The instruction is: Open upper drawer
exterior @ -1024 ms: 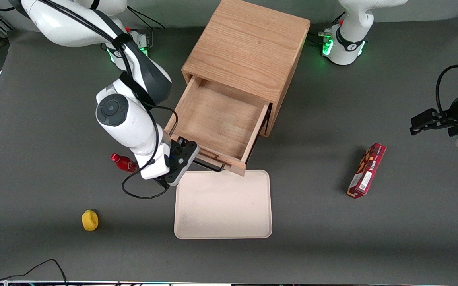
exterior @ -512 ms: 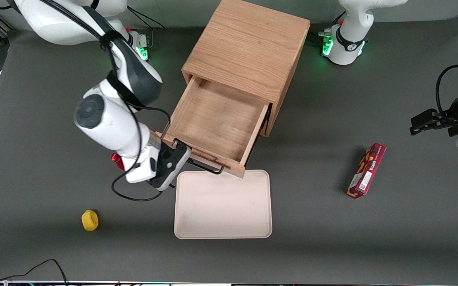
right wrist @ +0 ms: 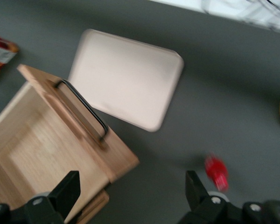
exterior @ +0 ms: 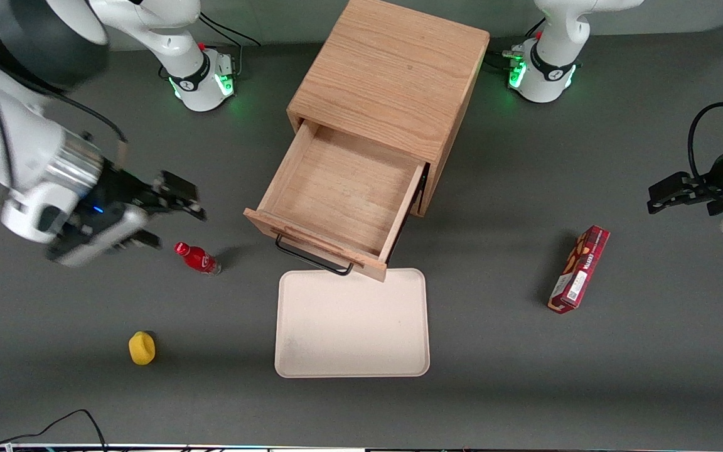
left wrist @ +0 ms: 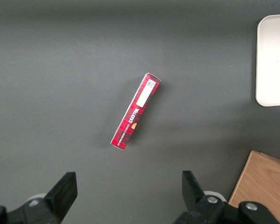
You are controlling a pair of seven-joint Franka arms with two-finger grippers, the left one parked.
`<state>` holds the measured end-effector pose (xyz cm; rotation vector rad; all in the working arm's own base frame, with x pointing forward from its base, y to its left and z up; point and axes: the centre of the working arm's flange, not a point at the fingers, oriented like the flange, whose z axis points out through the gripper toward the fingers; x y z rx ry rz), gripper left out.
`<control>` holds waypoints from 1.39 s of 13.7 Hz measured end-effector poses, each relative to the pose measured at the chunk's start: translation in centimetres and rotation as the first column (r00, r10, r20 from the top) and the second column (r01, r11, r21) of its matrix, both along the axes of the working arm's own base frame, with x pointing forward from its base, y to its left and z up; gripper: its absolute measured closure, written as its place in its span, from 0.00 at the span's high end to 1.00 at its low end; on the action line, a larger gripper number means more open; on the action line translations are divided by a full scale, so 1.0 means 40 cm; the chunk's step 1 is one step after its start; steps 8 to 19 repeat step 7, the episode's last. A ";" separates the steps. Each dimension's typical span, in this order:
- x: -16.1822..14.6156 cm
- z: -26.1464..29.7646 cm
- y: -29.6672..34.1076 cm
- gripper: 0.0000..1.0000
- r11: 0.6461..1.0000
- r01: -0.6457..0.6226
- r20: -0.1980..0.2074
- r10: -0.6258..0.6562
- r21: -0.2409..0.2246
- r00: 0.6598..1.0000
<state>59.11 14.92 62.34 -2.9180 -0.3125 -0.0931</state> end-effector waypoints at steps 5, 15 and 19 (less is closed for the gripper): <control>-0.104 0.001 -0.260 1.00 0.941 0.275 -0.085 -0.296 -0.196 0.951; -0.105 -0.036 -0.300 1.00 0.931 0.300 -0.102 -0.326 -0.207 0.940; -0.105 -0.036 -0.300 1.00 0.931 0.300 -0.102 -0.326 -0.207 0.940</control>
